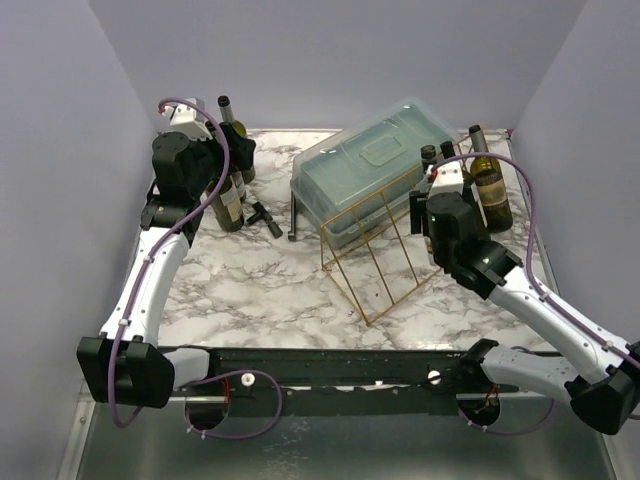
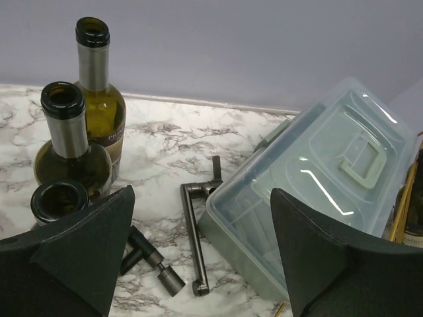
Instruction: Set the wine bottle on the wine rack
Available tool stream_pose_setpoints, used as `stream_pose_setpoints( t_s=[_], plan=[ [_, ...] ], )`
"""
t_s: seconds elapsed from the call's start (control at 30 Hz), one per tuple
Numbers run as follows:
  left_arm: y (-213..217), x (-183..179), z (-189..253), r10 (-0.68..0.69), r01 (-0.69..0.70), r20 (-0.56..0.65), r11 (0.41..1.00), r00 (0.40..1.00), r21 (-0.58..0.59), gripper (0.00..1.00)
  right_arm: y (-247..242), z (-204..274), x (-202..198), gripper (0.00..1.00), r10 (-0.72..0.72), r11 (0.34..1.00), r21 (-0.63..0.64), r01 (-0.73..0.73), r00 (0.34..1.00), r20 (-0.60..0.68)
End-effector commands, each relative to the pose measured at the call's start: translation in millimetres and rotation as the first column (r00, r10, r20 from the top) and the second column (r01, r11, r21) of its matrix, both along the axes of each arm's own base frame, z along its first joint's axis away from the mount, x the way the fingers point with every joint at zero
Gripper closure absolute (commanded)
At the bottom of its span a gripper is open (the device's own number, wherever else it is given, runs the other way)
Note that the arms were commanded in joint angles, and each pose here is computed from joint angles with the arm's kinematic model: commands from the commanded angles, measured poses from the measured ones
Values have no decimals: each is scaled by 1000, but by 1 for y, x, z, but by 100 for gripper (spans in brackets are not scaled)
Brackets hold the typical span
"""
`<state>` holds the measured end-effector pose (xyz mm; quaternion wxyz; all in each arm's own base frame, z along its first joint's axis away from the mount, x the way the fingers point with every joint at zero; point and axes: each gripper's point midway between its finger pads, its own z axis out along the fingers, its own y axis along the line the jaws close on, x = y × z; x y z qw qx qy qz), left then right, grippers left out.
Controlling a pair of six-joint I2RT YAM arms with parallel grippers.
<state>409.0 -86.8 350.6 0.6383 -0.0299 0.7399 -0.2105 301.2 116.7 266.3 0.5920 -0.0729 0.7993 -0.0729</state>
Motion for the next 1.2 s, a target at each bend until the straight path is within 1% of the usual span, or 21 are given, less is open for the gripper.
stream_pose_setpoints(
  t_s=[0.0, 0.17, 0.23, 0.37, 0.5, 0.57, 0.63, 0.7, 0.73, 0.87, 1.0, 1.17],
  plan=[
    [-12, -12, 17, -77, 77, 63, 997, 995, 4, 15, -4, 5, 20, 99, -43, 998, 47, 42, 999, 21],
    [-10, -19, 21, -71, 71, 84, 997, 994, 3, 15, -24, 7, 31, 99, -138, 990, -6, 139, 989, 48],
    [-9, -19, 21, -70, 69, 85, 998, 994, 7, 15, -38, 9, 34, 99, -188, 982, -5, 188, 981, 56],
    [-12, -17, 17, -83, 84, 73, 996, 994, -4, 15, -50, 9, 40, 99, -203, 979, 4, 203, 977, 68],
    [-13, -14, 13, -88, 89, 60, 996, 994, -10, 15, -64, 2, 41, 100, -219, 970, -93, 226, 972, 86],
    [-13, -14, 12, -89, 90, 58, 996, 994, -11, 15, -68, -3, 43, 99, -203, 968, -125, 216, 973, 109],
    [-14, -13, 11, -89, 90, 55, 996, 995, -11, 15, -68, -11, 47, 99, -160, 975, -139, 173, 982, 98],
    [-14, -12, 10, -90, 91, 53, 996, 995, -14, 15, -69, -16, 51, 99, -134, 981, -133, 144, 988, 82],
    [-15, -12, 9, -93, 94, 49, 995, 994, -16, 15, -70, -13, 55, 99, -135, 983, -115, 146, 986, 98],
    [-16, -10, 7, -100, 101, 42, 995, 994, -22, 15, -77, -23, 67, 99, -127, 985, -108, 132, 990, 60],
    [-14, -9, 6, -97, 98, 40, 995, 995, -25, 15, -73, -32, 75, 99, -83, 992, -96, 86, 996, 31],
    [-9, -7, 7, -84, 85, 40, 996, 996, -33, 15, -70, -43, 81, 100, -66, 993, -98, 65, 998, -5]
  ],
)
